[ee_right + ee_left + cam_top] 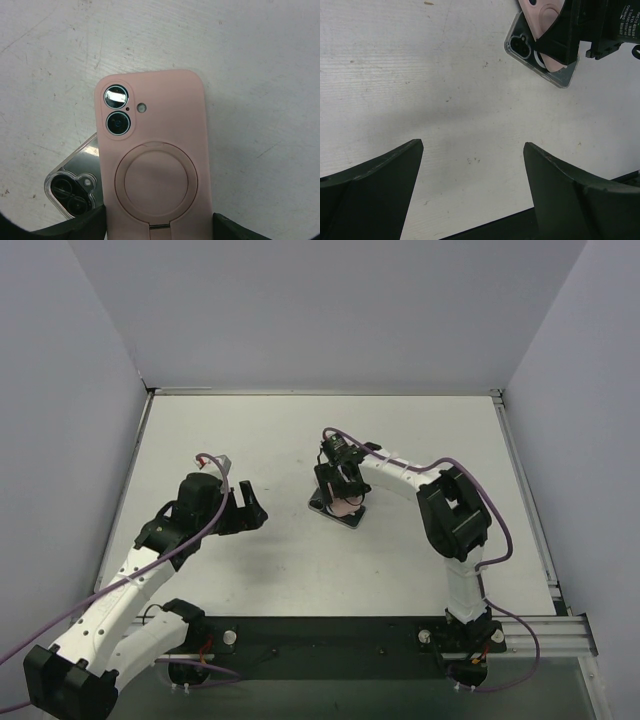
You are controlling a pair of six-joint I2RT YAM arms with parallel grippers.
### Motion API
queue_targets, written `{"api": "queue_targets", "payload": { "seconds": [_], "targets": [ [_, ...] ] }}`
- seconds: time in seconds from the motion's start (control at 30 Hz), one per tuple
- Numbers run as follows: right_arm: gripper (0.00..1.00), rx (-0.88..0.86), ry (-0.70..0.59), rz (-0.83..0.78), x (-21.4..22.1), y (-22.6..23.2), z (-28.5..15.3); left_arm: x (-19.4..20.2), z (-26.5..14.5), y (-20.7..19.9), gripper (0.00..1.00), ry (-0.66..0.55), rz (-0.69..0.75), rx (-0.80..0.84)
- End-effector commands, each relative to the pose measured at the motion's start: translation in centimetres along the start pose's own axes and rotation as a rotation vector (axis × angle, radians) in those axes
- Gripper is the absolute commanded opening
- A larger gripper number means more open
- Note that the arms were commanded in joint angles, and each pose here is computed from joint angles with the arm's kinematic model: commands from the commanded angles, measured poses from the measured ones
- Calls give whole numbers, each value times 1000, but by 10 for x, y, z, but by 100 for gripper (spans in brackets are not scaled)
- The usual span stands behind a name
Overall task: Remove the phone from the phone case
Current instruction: Pick up the phone at the center of the board.
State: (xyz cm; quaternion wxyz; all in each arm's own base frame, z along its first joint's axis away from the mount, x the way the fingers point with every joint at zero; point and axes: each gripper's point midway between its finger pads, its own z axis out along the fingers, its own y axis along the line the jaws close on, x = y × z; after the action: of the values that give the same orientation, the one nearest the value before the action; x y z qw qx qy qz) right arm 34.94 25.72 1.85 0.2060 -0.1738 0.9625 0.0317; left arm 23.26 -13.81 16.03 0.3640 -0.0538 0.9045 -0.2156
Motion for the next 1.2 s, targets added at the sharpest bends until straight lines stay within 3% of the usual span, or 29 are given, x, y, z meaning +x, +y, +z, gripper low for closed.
{"api": "queue_targets", "payload": {
  "seconds": [0.0,0.03,0.1,0.13,0.17,0.3,0.47,0.77,0.9,1.07,1.17],
  "targets": [
    [42,-45,103,24,25,8,-10,-15,-7,-8,93,-51,-2,15],
    [31,-52,102,67,24,5,-13,-16,-8,-5,94,-45,-6,-2],
    [18,-125,90,166,21,12,-24,-27,-16,14,98,-70,-2,-123],
    [3,-149,81,201,18,11,-28,-31,-16,26,97,-62,-2,-174],
    [1,-175,60,229,14,13,-31,-36,-18,32,97,-57,-7,-197],
    [0,-286,-6,295,2,23,-60,-36,-13,43,97,42,-114,-159],
    [0,-295,-17,372,9,26,-72,-31,5,51,97,95,-247,-122],
    [0,-482,3,348,18,82,-86,-22,33,-12,91,172,-545,314],
    [0,-524,28,311,26,106,-87,-17,35,-28,92,181,-508,353],
    [0,-561,11,262,24,128,-94,4,52,-39,90,266,-562,390],
    [0,-562,22,242,27,139,-93,16,64,-36,87,284,-536,320]
  ]
}}
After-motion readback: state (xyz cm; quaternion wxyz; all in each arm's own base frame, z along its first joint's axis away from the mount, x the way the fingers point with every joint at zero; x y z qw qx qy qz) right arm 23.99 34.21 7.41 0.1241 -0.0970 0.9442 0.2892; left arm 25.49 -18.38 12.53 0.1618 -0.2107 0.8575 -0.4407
